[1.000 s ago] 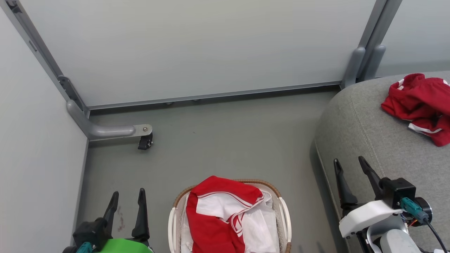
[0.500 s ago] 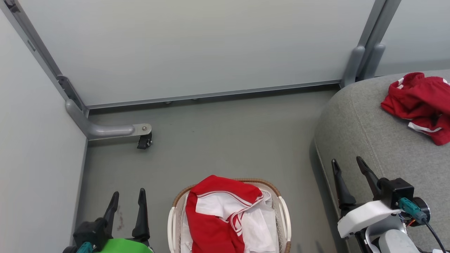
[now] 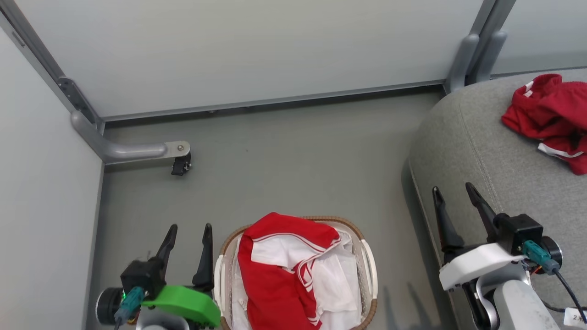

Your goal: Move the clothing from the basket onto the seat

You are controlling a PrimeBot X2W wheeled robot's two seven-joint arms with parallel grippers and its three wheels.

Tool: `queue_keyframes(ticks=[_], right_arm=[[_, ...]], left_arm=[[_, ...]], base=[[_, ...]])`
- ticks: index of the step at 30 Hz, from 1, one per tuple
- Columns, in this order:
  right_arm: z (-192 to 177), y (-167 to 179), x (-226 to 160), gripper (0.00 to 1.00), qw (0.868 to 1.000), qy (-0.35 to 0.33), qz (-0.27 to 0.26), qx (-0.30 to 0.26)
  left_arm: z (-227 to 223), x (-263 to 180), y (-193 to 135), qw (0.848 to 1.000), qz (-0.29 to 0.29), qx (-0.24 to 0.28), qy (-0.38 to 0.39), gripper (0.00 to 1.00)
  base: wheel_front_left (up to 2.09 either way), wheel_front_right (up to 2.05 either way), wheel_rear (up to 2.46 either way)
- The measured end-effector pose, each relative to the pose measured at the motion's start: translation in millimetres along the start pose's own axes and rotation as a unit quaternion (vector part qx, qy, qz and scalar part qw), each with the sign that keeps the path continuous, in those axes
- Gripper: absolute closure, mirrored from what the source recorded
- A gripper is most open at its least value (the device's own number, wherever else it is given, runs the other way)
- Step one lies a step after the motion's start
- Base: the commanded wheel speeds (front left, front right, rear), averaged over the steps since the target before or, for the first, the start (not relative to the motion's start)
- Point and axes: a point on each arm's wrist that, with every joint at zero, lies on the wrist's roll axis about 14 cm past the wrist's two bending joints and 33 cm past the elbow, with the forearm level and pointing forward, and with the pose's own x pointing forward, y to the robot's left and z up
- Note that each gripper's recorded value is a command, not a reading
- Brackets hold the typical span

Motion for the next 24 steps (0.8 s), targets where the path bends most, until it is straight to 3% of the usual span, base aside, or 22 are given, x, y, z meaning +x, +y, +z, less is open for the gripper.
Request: queue_keyframes(ticks=[12, 18, 24], right_arm=[[8, -19, 56, 0.00, 0.999, -0.030, -0.013, -0.021], [-6, -29, 79, 0.00, 0.999, -0.029, -0.017, -0.019], [-33, -45, 90, 0.00, 0.999, -0.010, -0.031, -0.013]], left_arm=[[-60, 63, -52, 0.989, -0.108, 0.020, 0.096, 0.00], [-128, 73, -69, 0.969, -0.155, 0.029, 0.192, 0.00], [-198, 66, -81, 0.933, -0.209, 0.056, 0.287, 0.00]], base=[[0.00, 0.00, 0.00], [0.00, 0.00, 0.00], [0.00, 0.00, 0.00]])
